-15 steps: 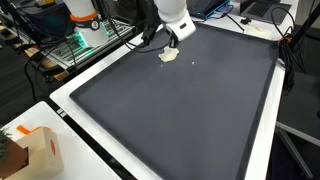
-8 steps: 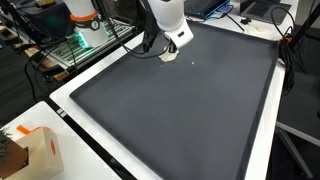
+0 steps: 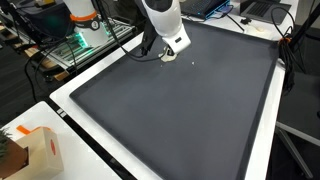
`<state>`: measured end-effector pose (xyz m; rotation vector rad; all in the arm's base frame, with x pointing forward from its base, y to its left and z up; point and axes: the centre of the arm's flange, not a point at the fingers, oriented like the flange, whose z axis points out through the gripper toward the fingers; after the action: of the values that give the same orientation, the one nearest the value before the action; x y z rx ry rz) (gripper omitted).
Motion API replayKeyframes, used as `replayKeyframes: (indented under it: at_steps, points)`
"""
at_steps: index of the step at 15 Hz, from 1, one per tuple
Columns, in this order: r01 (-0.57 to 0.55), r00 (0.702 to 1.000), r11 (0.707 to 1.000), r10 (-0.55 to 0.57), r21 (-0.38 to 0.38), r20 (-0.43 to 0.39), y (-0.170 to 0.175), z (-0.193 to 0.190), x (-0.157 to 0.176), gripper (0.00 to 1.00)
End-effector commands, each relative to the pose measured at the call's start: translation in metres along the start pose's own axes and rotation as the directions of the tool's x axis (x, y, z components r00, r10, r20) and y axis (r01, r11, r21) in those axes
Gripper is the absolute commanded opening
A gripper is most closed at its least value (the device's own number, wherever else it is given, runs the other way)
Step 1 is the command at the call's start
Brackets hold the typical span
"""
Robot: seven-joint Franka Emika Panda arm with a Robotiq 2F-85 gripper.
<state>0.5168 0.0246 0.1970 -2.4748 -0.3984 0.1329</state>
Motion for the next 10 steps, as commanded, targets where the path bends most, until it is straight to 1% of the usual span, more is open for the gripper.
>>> replayKeyframes:
  at_steps: [1,10]
  points:
    - [-0.04,0.999,0.999,0.04,0.026,-0.012,0.0128,0.0059,-0.0031,0.03]
    - [-0.117,0.993,0.993,0.118,0.032,-0.031,0.0161,0.0072,-0.002,0.03]
